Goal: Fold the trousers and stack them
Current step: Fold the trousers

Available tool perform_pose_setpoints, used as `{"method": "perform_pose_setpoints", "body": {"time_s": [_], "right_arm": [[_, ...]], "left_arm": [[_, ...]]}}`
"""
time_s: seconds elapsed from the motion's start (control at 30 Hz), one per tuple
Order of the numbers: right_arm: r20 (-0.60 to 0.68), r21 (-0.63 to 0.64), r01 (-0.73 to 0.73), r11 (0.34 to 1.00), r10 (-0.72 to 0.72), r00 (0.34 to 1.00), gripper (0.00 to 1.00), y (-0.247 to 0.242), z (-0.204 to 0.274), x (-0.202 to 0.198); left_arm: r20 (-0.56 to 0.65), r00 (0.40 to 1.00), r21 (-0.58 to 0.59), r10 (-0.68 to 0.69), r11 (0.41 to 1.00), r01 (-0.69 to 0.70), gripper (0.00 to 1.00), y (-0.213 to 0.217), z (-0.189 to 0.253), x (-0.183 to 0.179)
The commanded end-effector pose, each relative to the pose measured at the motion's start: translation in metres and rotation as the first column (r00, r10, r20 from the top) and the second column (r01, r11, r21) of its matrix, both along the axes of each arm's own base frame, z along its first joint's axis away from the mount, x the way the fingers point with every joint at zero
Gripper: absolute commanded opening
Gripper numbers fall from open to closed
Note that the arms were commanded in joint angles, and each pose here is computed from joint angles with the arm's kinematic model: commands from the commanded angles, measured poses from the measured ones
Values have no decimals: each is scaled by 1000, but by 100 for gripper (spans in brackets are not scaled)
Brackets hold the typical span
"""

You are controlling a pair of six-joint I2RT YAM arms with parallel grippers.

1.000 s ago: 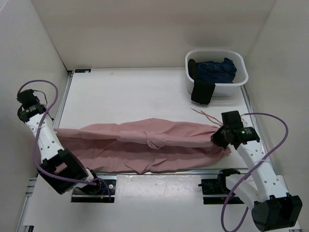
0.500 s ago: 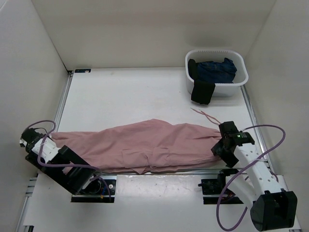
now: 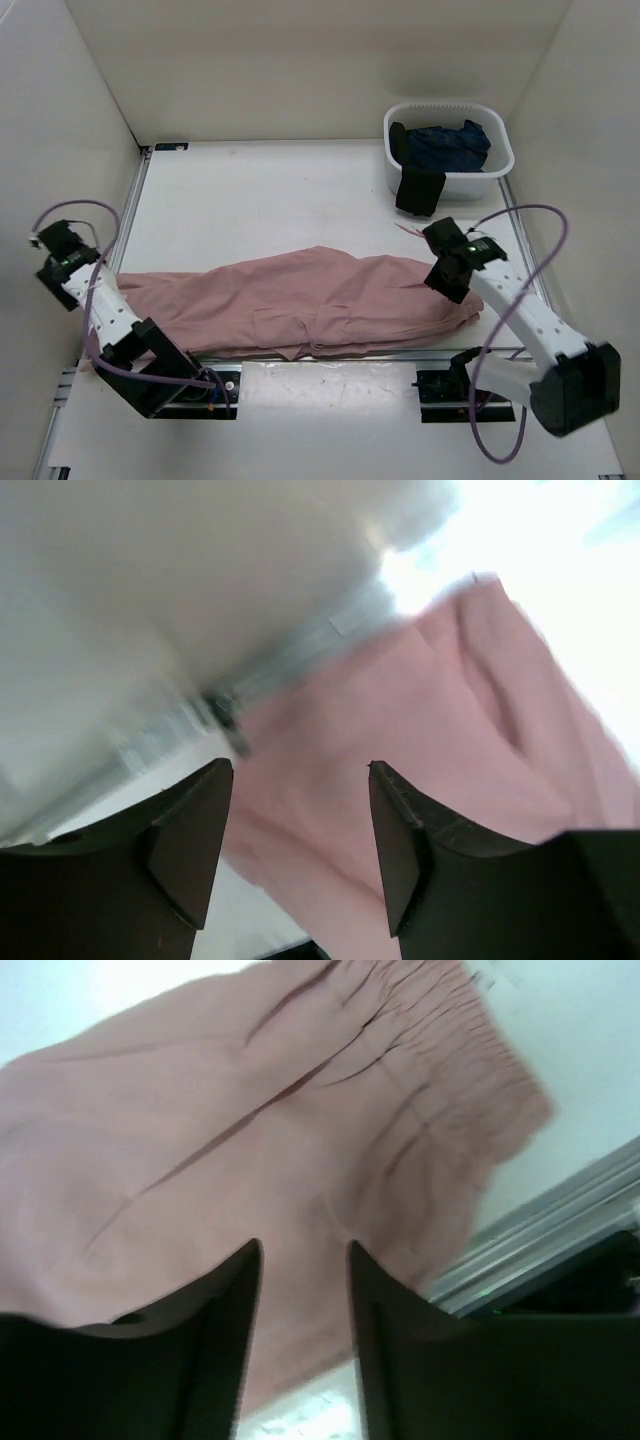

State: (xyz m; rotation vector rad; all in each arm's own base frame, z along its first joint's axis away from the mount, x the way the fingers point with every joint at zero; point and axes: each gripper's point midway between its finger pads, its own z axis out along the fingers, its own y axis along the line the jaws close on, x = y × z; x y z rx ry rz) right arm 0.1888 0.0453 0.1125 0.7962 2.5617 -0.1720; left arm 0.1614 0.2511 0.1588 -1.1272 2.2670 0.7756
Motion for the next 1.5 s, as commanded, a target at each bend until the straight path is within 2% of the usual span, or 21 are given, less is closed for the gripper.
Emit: {"method": "perform_pose_setpoints", "body": {"time_s": [0.0,0.13,0.2,0.23,0.27,0.4,0.43,0.6,0.63,0.67,0.77,0.8,0.83,0.93,0.97,1.13,1.2,1.27,1.33,1.43,1.47], "right_arm": [[-49,13,20,1000,-19,999,42,11,-34,6],[-83,55,113,992,-108,991,14,4,-73,4],[-114,56,153,987,-146,983,7,-3,-89,1],[-108,69,180,981,-172,979,6,-7,-92,8],[-155,45,192,980,-183,971,3,-12,-101,4],[-148,-64,260,963,-267,952,0,-57,-105,29],[-134,-62,273,960,-279,951,0,-63,-102,44],[-53,-82,256,963,-260,964,0,-90,-74,106],[-37,-91,215,972,-219,975,0,-91,-63,121],[-41,-84,190,978,-194,980,2,-90,-58,124],[-33,-28,127,992,-128,991,34,-79,-37,129],[-37,-28,127,992,-128,991,50,-78,-31,122],[20,-15,143,990,-142,990,74,-78,-11,119],[64,39,195,980,-197,978,95,-77,12,89],[70,63,232,971,-236,969,99,-77,12,80],[30,154,278,948,-286,958,99,-65,-29,50],[-6,221,319,922,-326,946,99,-63,-48,55],[58,273,332,903,-360,931,99,-70,-62,76],[135,279,315,907,-362,922,99,-76,-68,101],[121,264,340,903,-381,917,99,-80,-89,105],[108,267,361,894,-399,910,95,-82,-97,105]], "left_arm": [[-260,959,-197,-112,979,61,64,-52,-89,-25],[-287,936,-210,-202,967,144,62,-68,-122,-13],[-311,917,-207,-251,959,192,61,-72,-134,2],[-310,912,-206,-270,955,213,61,-72,-135,11],[-317,904,-201,-286,952,231,60,-73,-136,19],[-322,860,-193,-396,917,350,59,-85,-133,73],[-311,848,-184,-429,903,389,59,-88,-132,98],[-336,785,-179,-521,853,490,58,-113,-125,149],[-332,768,-175,-548,836,520,62,-123,-122,160],[-331,761,-174,-558,828,532,63,-127,-120,164],[-394,733,-182,-555,829,530,66,-129,-122,159],[-397,731,-184,-555,829,529,66,-129,-120,160],[-405,726,-191,-555,828,527,68,-129,-120,157],[-422,716,-207,-557,828,522,72,-130,-124,150],[-423,715,-208,-557,828,521,72,-130,-121,148],[-431,705,-242,-563,825,510,73,-131,-128,138],[-443,697,-253,-564,825,506,73,-131,-134,136],[-444,696,-254,-564,825,505,73,-131,-132,137],[-444,696,-254,-564,825,505,73,-131,-129,138],[-438,701,-249,-563,825,508,74,-131,-124,140],[-439,700,-250,-563,825,507,74,-131,-122,140]]}}
